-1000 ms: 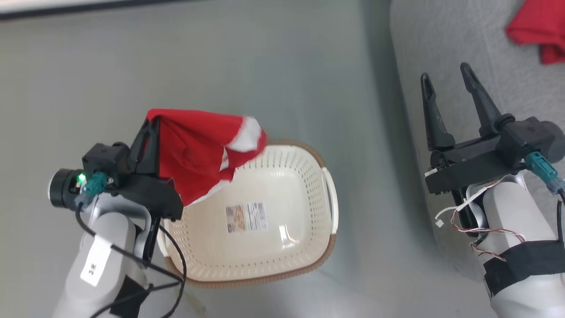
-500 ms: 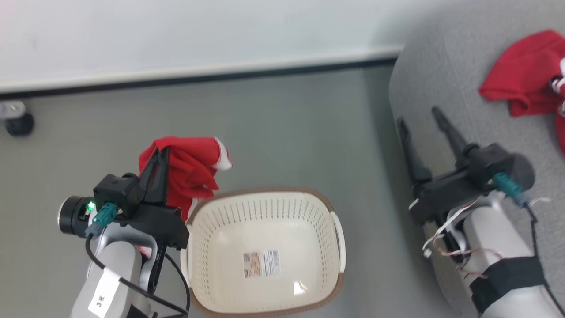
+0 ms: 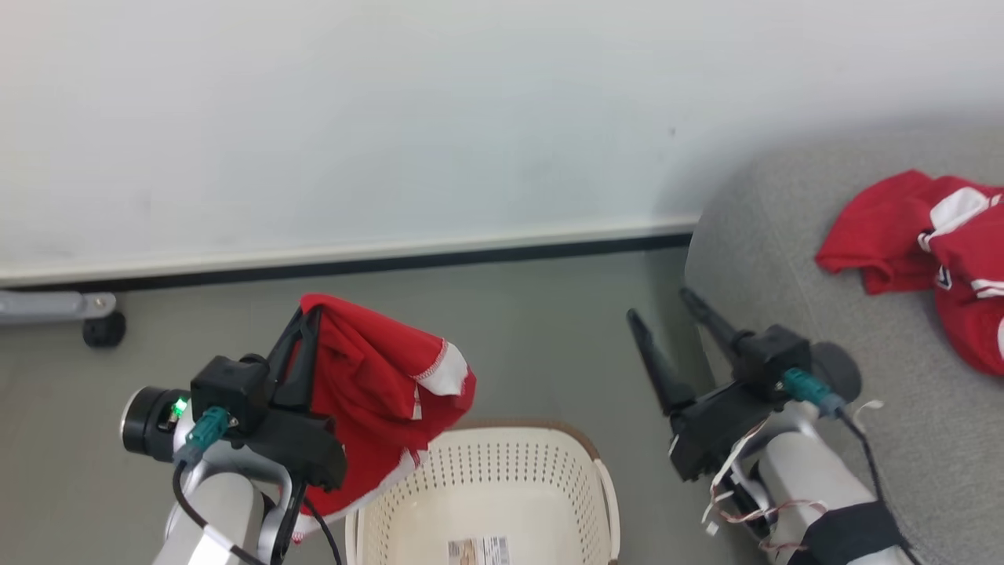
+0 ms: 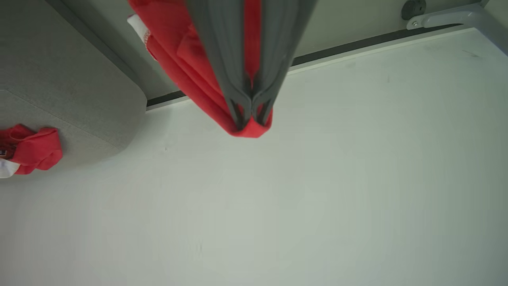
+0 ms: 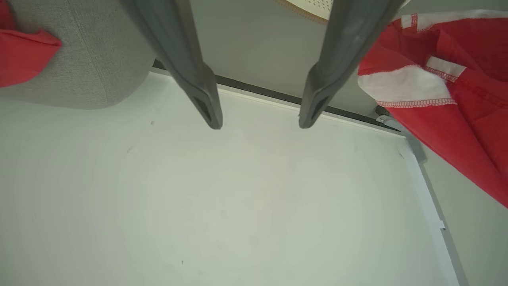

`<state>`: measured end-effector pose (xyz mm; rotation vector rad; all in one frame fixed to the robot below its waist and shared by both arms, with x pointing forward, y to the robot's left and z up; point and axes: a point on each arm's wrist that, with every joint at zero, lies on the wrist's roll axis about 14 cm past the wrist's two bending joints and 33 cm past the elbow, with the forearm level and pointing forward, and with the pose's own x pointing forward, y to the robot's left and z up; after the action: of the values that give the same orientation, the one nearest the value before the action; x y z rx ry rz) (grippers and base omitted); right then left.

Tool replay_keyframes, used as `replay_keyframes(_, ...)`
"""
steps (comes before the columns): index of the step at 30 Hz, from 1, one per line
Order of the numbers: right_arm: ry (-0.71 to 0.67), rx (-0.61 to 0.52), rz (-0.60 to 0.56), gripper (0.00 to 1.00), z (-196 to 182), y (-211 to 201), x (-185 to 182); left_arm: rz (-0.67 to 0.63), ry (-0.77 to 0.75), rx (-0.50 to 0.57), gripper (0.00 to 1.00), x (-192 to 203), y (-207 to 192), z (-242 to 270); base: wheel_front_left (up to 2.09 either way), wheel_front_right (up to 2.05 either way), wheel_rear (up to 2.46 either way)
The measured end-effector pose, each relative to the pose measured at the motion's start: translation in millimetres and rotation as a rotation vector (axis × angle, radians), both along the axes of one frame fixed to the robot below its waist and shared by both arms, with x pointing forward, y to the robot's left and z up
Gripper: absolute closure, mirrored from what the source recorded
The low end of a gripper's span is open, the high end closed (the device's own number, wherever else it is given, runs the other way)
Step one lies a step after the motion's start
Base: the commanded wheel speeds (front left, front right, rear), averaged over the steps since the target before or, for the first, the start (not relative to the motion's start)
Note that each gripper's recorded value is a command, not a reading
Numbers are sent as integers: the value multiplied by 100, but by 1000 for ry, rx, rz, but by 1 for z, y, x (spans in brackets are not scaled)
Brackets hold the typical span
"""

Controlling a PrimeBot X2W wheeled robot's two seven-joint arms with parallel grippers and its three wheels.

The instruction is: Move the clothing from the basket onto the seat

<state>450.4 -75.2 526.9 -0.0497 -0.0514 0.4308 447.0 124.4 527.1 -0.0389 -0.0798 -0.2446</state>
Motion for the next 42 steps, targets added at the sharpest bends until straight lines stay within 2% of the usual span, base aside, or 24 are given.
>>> replay_keyframes(8,-49,-3,111,0,21,35,-33,-52,-125,12,100,-22,-19,46,0,0,0)
replay_keyframes(14,-50,6,167,0,23,51,-51,-92,-175,17,100,-29,-34,68,0,0,0)
replay_keyframes(29,-15,-59,420,0,7,118,-89,-195,-171,29,100,-36,-74,77,0,0,0)
replay_keyframes(33,5,-76,443,0,2,124,-88,-220,-185,26,100,-38,-82,84,0,0,0)
replay_keyframes(40,-5,-143,440,0,9,123,-64,-265,-200,20,100,-45,-97,92,0,0,0)
replay_keyframes(41,-6,-142,437,4,11,123,-61,-267,-198,21,100,-46,-98,92,0,0,0)
replay_keyframes(42,-5,-139,434,56,13,123,-58,-269,-199,19,100,-46,-99,93,0,0,0)
